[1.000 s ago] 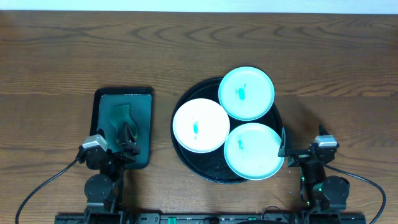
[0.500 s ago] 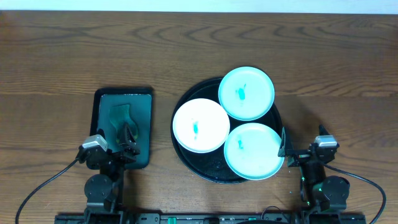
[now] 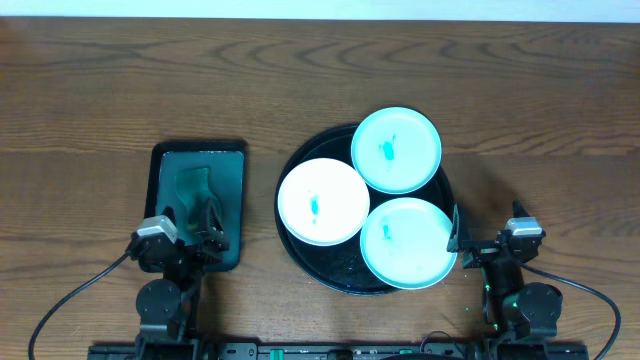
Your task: Clean dirty plates on tray and stack at the side
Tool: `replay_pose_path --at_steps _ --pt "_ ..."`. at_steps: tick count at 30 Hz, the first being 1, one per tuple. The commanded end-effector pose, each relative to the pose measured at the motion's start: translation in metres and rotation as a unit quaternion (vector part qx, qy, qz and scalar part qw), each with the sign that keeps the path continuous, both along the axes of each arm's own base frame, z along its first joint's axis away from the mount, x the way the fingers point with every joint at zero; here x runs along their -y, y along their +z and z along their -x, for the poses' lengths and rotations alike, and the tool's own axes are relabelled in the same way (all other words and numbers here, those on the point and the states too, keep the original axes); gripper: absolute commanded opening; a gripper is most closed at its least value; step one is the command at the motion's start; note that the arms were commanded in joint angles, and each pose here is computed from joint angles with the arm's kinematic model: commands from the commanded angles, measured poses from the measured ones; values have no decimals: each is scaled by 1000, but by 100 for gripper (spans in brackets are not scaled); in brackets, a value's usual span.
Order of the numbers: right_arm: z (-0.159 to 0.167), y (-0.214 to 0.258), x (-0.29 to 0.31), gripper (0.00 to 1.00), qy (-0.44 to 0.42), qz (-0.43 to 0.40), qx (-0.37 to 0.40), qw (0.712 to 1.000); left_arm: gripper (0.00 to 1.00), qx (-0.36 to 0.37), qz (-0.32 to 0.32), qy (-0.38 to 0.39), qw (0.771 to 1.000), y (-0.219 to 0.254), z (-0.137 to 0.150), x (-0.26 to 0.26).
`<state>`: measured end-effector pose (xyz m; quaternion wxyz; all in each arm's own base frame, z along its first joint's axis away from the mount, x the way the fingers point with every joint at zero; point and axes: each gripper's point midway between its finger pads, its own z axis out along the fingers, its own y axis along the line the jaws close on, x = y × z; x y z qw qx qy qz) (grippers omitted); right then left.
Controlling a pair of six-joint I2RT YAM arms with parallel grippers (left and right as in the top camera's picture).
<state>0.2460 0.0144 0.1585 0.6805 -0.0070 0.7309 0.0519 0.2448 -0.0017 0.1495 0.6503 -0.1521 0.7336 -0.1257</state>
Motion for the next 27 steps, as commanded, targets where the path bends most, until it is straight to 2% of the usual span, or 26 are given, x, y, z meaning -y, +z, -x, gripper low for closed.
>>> replay_pose_path --at_steps 1,8,15,17,20,25,27 --pt "0 -1 -2 99 3 -1 0 1000 80 -58 25 -2 998 -21 2 2" --pt "0 -1 -2 99 3 -1 0 1000 80 -132 14 8 991 -6 -14 0" --pt "0 -1 -2 99 3 -1 0 1000 80 -273 3 13 962 20 -63 1" --pt "0 -1 -2 99 3 -1 0 1000 80 -343 -2 13 939 25 -78 2" --pt "0 -1 -2 99 3 -1 0 1000 80 -423 -21 5 906 28 -85 3" --pt "0 -1 -2 99 3 -1 0 1000 80 -527 -32 -16 849 22 -77 7" --pt "0 -1 -2 99 3 -1 0 1000 80 -543 -20 -31 839 17 -72 13"
